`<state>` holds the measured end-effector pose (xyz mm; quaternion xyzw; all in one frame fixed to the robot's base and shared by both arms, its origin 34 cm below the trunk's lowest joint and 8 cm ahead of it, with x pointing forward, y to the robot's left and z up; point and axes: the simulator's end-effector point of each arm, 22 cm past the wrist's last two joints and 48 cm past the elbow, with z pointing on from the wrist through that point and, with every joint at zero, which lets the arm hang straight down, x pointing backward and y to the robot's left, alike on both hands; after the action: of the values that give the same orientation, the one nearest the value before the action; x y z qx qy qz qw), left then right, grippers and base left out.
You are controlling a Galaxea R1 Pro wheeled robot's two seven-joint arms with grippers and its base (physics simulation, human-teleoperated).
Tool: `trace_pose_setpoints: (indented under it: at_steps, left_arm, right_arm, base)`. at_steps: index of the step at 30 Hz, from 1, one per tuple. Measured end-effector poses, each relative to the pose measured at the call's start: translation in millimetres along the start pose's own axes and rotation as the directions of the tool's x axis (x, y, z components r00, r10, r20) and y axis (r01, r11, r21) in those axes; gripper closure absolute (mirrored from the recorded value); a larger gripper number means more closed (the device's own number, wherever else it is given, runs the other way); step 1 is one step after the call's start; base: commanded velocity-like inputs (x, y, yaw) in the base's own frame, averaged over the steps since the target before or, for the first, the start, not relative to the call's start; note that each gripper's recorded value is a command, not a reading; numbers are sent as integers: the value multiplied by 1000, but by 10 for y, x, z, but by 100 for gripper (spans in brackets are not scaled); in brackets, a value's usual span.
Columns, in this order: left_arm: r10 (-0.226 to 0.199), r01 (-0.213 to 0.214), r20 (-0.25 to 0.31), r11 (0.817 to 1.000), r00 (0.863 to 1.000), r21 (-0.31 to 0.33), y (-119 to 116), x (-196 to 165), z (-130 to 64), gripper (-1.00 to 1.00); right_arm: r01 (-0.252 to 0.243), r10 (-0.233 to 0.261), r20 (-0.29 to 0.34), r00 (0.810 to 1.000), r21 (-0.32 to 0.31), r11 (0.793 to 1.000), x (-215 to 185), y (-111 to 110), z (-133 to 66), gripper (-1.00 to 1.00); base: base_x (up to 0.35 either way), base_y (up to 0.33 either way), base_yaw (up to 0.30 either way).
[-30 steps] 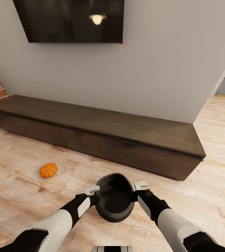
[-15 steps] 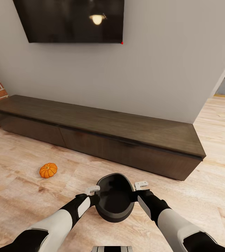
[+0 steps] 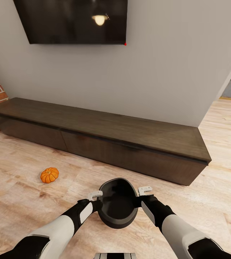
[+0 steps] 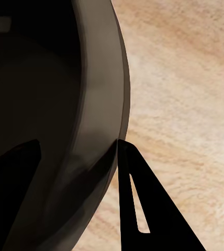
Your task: Place each of the two pumpkins and all three candles from the living room inside a cabinet in the living room (use any cabinet), then make sure every cabinet is closed, and position the cauldron so it is next to a table in the living room.
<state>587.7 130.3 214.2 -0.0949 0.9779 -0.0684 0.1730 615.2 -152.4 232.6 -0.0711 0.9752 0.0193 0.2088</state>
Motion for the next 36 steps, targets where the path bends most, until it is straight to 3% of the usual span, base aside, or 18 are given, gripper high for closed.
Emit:
trace_pose_setpoints:
  at_steps: [36]
  left_arm:
    - [0,0,-3,999,1000,33,-74,9,0,100]
  right_arm:
    - [0,0,0,1000,-1,1000,0,0,0,100]
  base:
    - [0,0,0]
